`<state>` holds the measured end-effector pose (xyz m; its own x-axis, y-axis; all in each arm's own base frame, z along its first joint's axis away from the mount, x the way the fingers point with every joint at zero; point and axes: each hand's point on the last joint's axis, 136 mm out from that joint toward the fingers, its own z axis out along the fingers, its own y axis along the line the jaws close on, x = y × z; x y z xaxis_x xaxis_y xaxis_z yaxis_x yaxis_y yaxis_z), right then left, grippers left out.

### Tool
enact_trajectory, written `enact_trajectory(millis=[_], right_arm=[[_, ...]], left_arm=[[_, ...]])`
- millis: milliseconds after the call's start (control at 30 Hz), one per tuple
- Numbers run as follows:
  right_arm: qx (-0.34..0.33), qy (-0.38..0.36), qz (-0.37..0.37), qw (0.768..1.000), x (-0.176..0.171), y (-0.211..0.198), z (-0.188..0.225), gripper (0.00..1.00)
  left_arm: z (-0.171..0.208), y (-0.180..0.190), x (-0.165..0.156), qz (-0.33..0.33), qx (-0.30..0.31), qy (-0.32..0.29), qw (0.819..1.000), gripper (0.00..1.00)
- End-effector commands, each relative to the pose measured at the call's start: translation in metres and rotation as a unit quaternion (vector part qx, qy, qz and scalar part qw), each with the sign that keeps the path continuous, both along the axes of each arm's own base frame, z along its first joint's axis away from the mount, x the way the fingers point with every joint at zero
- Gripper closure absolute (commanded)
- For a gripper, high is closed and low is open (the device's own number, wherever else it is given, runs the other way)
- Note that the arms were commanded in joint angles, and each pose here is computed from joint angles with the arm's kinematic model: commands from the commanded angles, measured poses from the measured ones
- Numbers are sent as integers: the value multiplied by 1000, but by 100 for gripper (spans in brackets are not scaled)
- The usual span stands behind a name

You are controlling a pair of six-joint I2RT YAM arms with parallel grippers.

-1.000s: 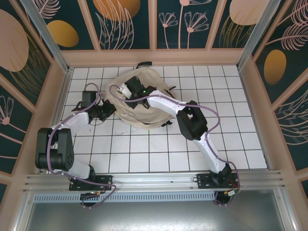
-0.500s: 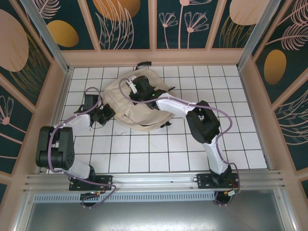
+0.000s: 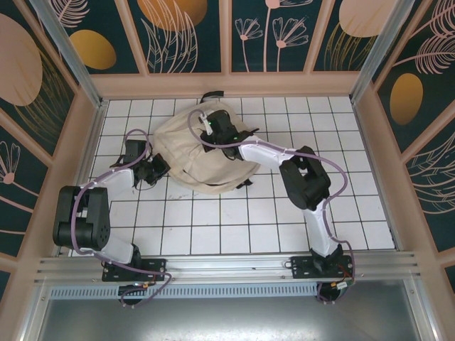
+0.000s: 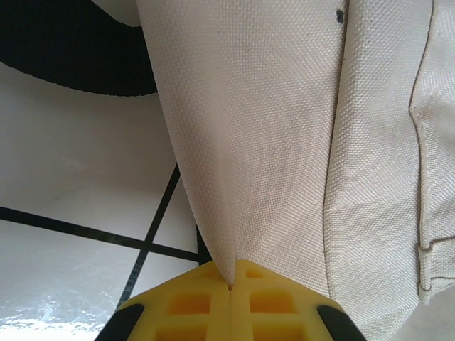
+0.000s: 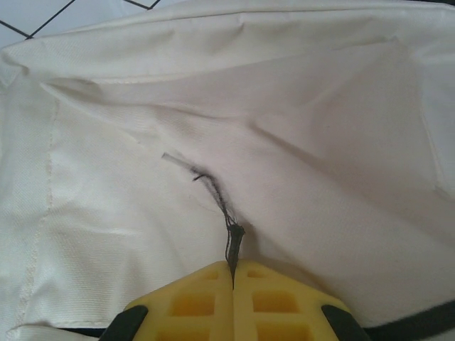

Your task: Pack books, pencil case, and school supplies into a backpack

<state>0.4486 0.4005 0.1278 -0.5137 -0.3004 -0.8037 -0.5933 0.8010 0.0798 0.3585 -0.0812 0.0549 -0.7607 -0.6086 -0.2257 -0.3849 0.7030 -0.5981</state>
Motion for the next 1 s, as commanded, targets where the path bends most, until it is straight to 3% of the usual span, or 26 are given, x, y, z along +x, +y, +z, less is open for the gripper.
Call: enact_trajectory(millis=[0, 100, 367, 667, 967], right_arm=[[22, -77, -78, 994, 32, -32, 56, 100], [-5, -93, -151, 984, 52, -70, 55, 100], [27, -88, -186, 978, 70, -108, 57, 100], [28, -27, -279, 959, 114, -170, 19, 100], [6, 33, -337, 941, 108, -191, -9, 100]], left_arm=[[-14, 27, -16, 42, 55, 47, 996, 100], [-23, 38, -25, 58, 81, 67, 993, 100], [-33, 40, -24, 72, 81, 79, 991, 100], [-26, 43, -15, 70, 92, 70, 991, 100], [-4, 26, 24, 33, 62, 18, 997, 100]])
